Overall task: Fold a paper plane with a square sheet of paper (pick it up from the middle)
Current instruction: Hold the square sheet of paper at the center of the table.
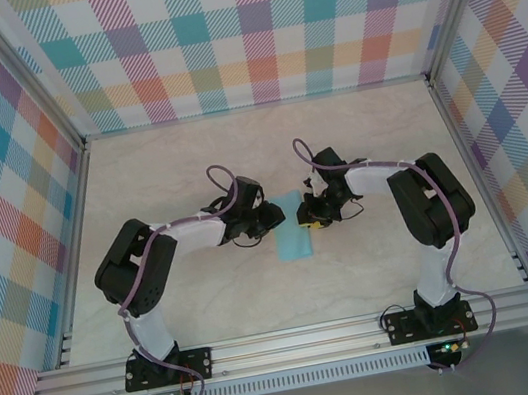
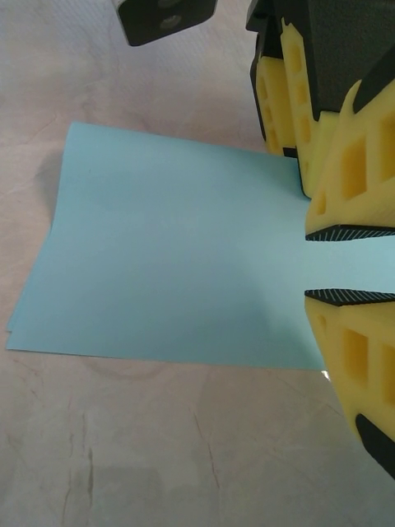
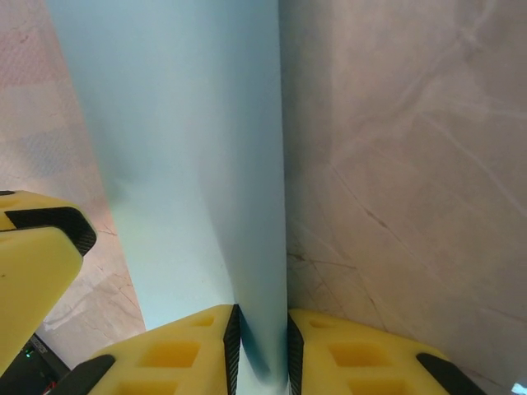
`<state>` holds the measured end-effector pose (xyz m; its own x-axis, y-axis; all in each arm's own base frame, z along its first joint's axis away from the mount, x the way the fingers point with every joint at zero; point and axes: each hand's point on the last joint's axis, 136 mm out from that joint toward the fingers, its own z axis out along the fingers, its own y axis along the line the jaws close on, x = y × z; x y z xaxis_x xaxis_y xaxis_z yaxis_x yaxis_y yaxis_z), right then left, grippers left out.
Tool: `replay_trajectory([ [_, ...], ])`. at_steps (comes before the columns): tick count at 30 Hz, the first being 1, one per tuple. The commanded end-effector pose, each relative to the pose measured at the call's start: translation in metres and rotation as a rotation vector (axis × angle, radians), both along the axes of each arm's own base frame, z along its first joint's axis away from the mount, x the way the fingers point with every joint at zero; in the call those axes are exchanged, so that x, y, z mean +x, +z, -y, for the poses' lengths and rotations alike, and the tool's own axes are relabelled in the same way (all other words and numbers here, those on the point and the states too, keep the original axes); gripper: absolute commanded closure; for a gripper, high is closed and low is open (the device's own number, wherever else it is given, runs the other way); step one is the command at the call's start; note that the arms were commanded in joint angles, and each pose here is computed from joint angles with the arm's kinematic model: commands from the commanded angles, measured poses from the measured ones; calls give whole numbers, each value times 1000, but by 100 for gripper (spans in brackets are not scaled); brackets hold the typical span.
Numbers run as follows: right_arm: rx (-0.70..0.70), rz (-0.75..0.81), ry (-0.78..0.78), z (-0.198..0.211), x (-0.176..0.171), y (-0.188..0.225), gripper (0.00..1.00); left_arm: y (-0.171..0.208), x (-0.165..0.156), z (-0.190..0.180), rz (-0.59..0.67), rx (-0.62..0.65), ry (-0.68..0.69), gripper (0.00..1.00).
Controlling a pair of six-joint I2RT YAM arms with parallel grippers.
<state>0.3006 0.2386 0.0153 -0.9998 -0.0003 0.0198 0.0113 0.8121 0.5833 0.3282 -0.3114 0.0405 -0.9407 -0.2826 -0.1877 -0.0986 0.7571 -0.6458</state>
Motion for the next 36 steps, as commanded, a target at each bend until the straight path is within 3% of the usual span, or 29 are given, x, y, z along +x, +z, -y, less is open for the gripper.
replay_trajectory([
  [1, -205, -63, -17, 36, -14, -46, 76, 2, 1, 10, -3, -16, -16, 75],
  [17, -213, -67, -17, 37, -14, -48, 79, 4, 3, 12, 5, -15, -21, 75],
  [31, -211, -53, -10, 38, -14, -44, 75, 2, 5, 14, 11, -14, -28, 75],
  [36, -120, -31, 7, 26, -14, -35, 78, 7, 6, 14, 21, -14, -33, 75],
])
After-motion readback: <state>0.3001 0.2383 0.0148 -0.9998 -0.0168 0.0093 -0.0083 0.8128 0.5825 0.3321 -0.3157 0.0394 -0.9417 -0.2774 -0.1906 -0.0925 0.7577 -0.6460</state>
